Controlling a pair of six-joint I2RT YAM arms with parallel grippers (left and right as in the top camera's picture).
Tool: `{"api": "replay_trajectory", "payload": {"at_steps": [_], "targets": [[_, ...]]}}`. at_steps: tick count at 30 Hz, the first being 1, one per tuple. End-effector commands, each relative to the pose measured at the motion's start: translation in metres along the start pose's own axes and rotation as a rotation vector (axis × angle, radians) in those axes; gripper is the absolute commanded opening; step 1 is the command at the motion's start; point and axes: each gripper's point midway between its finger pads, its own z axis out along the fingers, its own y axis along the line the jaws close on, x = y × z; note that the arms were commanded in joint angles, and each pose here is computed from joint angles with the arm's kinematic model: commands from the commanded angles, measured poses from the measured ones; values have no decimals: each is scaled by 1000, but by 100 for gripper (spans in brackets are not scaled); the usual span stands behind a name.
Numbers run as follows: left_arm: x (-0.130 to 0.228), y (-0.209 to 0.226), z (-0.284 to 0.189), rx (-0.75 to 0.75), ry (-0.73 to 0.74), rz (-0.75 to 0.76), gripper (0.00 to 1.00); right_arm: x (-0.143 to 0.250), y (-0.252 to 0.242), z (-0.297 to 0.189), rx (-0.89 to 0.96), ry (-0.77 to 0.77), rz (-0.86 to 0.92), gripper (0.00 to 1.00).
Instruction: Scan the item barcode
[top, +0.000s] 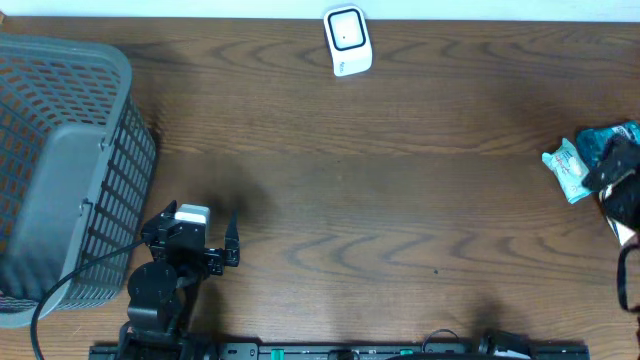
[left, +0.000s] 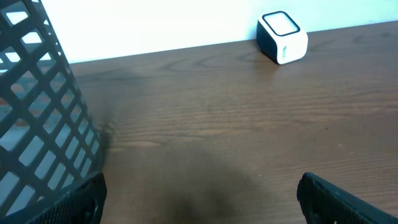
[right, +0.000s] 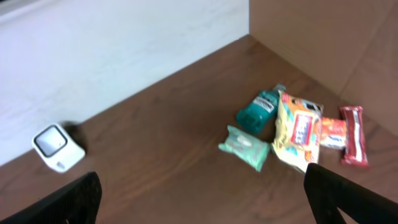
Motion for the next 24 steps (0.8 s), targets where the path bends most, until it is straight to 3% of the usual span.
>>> {"api": "replay_trajectory", "payload": {"at_steps": [1,11,24], "targets": [[0,0,0,-2,-1,-1,98,10,-1,-10,-9,24,0,99],[0,0,0,-2,-1,-1,98,61,-18,-25,45,210,-23,99],[0,0,0,-2,-1,-1,98,86,-31,-113,-64,16,-23,99]]}}
